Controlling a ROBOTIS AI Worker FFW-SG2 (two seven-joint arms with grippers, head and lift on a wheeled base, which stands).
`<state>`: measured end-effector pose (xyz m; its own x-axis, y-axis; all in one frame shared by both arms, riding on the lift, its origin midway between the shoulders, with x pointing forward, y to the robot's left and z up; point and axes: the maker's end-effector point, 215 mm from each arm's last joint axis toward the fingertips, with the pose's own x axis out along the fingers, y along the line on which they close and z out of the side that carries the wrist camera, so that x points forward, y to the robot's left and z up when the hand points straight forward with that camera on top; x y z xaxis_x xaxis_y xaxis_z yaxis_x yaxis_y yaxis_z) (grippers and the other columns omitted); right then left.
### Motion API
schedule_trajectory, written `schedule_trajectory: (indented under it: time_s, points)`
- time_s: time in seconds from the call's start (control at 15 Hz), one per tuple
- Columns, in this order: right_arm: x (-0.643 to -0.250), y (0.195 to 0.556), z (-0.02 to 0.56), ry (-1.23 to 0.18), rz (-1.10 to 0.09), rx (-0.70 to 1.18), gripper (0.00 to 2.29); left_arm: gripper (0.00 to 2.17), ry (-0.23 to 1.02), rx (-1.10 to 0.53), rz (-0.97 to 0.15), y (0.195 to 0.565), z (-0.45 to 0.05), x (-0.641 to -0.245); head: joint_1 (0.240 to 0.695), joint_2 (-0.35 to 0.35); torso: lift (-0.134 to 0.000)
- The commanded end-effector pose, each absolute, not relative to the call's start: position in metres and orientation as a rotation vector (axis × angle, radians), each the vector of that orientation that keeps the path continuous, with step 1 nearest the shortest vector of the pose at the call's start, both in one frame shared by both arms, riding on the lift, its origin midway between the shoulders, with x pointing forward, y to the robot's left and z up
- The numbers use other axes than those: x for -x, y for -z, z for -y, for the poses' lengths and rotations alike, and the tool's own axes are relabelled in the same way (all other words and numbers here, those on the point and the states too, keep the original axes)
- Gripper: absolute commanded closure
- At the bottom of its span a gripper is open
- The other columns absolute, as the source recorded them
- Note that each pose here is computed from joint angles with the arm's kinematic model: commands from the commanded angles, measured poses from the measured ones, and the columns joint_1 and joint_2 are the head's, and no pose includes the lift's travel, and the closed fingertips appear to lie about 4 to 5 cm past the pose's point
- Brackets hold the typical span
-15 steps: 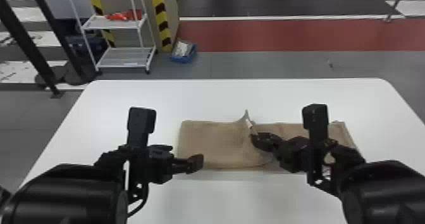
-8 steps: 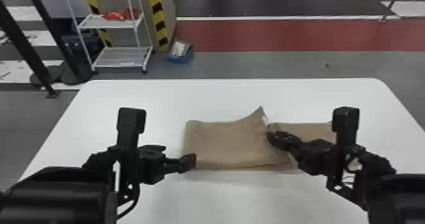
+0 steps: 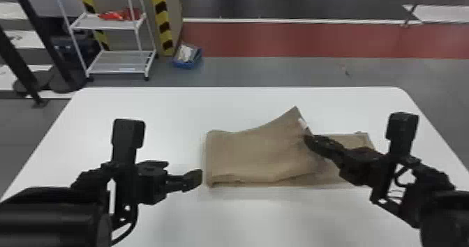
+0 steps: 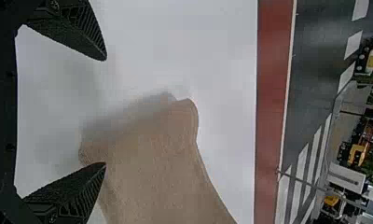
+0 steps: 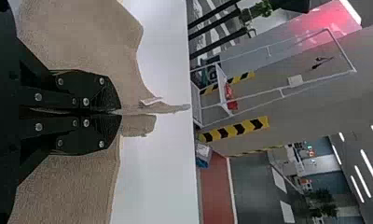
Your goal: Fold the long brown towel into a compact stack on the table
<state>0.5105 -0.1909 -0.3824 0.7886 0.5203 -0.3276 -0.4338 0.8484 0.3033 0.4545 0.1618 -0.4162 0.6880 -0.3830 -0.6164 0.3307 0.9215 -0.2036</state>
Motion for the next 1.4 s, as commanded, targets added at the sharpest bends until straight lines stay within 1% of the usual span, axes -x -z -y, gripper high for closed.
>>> schedule_trajectory:
  time_s: [0.0,0.07,0.2,0.4,0.47,0.53,0.67,0.73,0.8,0.93,1.07,1.2,1.33]
  points:
    - [-0.508,0.401,0.210,-0.482,-0.447,-0.229,1.09,0.08,0.400,0.089,-0.705,0.416,-0.162,-0.454,0.695,-0.032,-0.124]
    - [-0.507,0.415,0.210,-0.480,-0.467,-0.228,1.09,0.08,0.405,0.087,-0.698,0.414,-0.160,-0.455,0.695,-0.042,-0.124]
    - [-0.507,0.430,0.202,-0.488,-0.493,-0.223,1.09,0.08,0.409,0.084,-0.689,0.412,-0.158,-0.457,0.695,-0.052,-0.124]
    - [-0.505,0.429,0.201,-0.491,-0.491,-0.224,1.09,0.08,0.406,0.086,-0.695,0.415,-0.160,-0.454,0.695,-0.049,-0.124]
    - [-0.502,0.418,0.206,-0.487,-0.471,-0.232,1.09,0.08,0.404,0.088,-0.701,0.418,-0.161,-0.452,0.695,-0.048,-0.124]
    - [-0.501,0.398,0.221,-0.467,-0.431,-0.237,1.09,0.08,0.402,0.088,-0.701,0.418,-0.162,-0.452,0.695,-0.047,-0.124]
    - [-0.496,0.386,0.256,-0.420,-0.418,-0.260,1.09,0.08,0.408,0.089,-0.703,0.418,-0.160,-0.451,0.695,-0.060,-0.124]
    - [-0.496,0.389,0.268,-0.403,-0.423,-0.257,1.09,0.08,0.414,0.088,-0.703,0.418,-0.156,-0.450,0.695,-0.075,-0.124]
    - [-0.494,0.399,0.271,-0.396,-0.444,-0.261,1.09,0.08,0.422,0.086,-0.703,0.418,-0.152,-0.450,0.695,-0.095,-0.124]
    - [-0.493,0.422,0.265,-0.401,-0.474,-0.262,1.09,0.08,0.433,0.085,-0.705,0.419,-0.147,-0.448,0.695,-0.125,-0.124]
    - [-0.492,0.434,0.258,-0.411,-0.497,-0.261,1.09,0.08,0.433,0.086,-0.715,0.424,-0.146,-0.444,0.695,-0.137,-0.124]
    - [-0.495,0.431,0.256,-0.416,-0.490,-0.265,1.09,0.08,0.428,0.086,-0.709,0.421,-0.149,-0.443,0.695,-0.132,-0.124]
    - [-0.497,0.417,0.257,-0.418,-0.463,-0.276,1.09,0.08,0.422,0.088,-0.717,0.424,-0.152,-0.441,0.695,-0.128,-0.124]
